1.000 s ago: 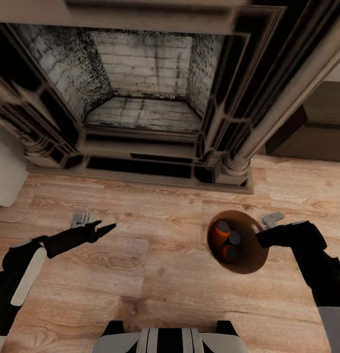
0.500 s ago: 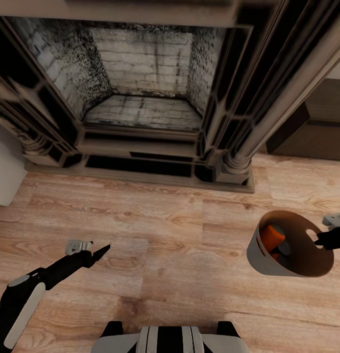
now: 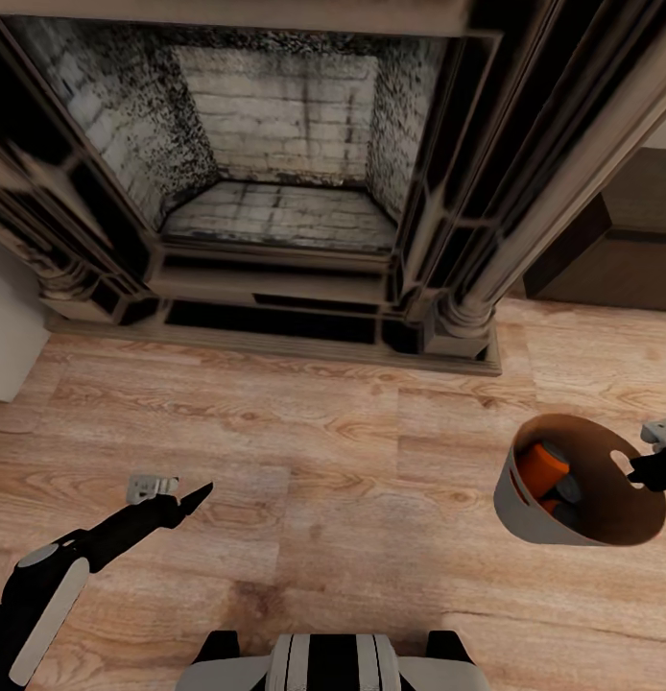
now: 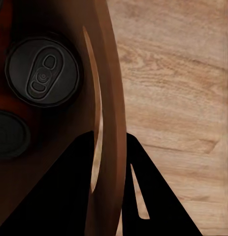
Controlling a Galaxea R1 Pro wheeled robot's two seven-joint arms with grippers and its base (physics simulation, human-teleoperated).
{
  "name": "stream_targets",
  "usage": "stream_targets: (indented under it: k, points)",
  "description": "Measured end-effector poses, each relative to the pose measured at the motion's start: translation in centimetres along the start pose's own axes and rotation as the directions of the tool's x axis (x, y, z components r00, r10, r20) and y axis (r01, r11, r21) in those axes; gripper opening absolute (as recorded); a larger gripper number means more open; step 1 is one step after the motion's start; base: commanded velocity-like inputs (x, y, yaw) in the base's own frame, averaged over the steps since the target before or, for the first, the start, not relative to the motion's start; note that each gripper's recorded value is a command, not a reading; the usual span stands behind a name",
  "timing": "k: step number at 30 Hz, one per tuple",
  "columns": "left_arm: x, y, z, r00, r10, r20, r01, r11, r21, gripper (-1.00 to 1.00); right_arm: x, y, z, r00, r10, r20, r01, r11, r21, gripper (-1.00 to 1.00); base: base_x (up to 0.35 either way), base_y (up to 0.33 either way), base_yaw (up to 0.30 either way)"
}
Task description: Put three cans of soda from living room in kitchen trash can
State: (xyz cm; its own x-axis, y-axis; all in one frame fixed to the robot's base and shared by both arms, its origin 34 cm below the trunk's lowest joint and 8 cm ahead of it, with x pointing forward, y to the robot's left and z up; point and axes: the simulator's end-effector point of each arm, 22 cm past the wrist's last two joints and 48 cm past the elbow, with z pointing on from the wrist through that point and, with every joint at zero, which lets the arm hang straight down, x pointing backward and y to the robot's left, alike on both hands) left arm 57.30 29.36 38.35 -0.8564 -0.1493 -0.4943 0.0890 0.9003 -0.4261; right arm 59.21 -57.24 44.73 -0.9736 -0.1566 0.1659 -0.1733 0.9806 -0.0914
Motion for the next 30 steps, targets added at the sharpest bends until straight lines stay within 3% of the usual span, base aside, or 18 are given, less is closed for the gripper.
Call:
stream_targets:
  k: [12,21,28,30]
  points:
    - [1.7,1.2,1.7,1.000,-0.002,-0.002,0.002,1.000,-0.008,1.00,0.1,0.4,2.6,1.000,0.005,-0.004,-0.005,1.000,-0.001,-1.00,0.000,0.000,0.000]
    - [1.8,1.3,1.7,1.000,-0.003,-0.002,0.003,1.000,-0.009,1.00,0.2,0.4,2.6,1.000,0.007,-0.005,-0.007,1.000,-0.001,-1.00,0.000,0.000,0.000]
    - [1.9,1.6,1.7,1.000,-0.004,-0.004,0.003,1.000,-0.025,1.00,2.1,-0.3,3.8,0.997,0.052,-0.054,-0.053,0.999,-0.011,-1.00,0.000,0.000,0.000]
    - [1.9,1.8,1.7,1.000,-0.003,-0.004,0.003,0.999,-0.032,1.00,3.4,-0.4,4.7,0.992,0.087,-0.091,-0.090,0.996,-0.025,-1.00,0.000,0.000,0.000]
